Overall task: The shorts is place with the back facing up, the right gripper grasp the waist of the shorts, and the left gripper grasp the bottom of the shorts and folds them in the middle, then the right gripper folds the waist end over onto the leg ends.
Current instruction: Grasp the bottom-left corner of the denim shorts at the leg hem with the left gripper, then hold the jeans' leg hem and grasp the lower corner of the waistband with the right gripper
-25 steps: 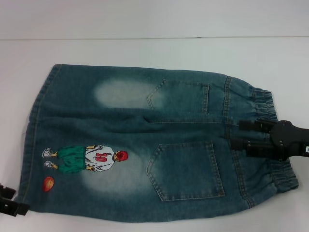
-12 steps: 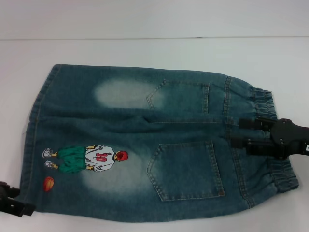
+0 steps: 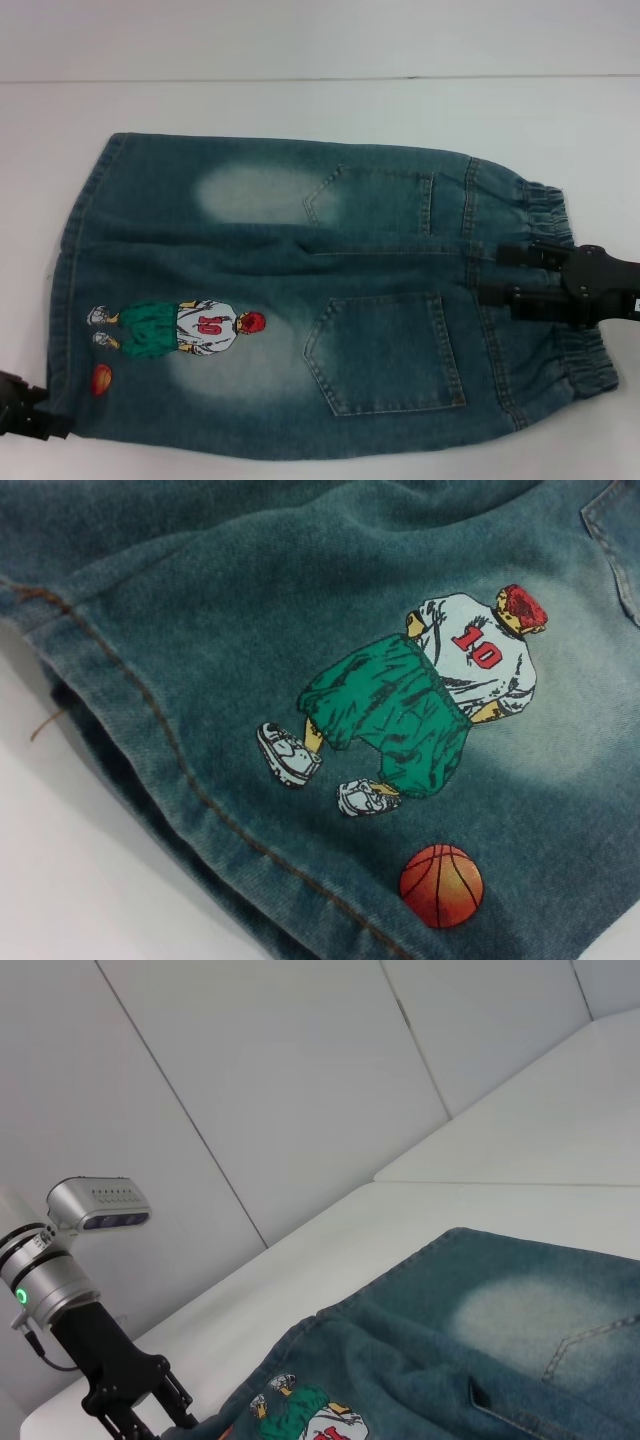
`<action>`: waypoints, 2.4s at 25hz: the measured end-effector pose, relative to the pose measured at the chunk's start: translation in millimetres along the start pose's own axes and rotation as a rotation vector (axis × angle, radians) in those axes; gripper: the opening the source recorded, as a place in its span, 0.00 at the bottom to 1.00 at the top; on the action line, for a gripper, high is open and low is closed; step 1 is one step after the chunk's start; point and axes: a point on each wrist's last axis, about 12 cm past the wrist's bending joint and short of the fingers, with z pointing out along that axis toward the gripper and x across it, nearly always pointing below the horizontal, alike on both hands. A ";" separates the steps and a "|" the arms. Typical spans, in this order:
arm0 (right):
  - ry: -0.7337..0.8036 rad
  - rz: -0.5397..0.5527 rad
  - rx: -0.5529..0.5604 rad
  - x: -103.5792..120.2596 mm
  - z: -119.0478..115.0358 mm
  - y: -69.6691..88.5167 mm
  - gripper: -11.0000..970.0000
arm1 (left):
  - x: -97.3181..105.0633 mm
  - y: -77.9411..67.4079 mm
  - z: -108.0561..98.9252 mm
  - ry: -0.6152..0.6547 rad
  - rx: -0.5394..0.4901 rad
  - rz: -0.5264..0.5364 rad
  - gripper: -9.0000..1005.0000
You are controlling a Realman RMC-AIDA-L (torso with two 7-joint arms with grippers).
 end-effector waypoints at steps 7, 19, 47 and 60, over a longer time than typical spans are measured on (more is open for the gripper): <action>-0.005 -0.001 0.003 -0.2 -1.0 0.0 0.94 | -5.1 0.2 3.6 -0.002 -0.015 0.010 0.51; -0.017 -0.005 0.004 -0.7 -3.6 0.8 0.94 | -9.4 1.2 -1.5 -0.032 -0.005 0.002 0.12; -0.087 0.204 0.230 62.0 -60.6 10.5 0.94 | -23.9 -5.8 1.8 -0.098 0.034 0.029 0.09; -0.007 0.306 0.244 92.2 -68.9 23.0 0.94 | -37.2 -9.1 4.2 -0.104 0.041 0.048 0.09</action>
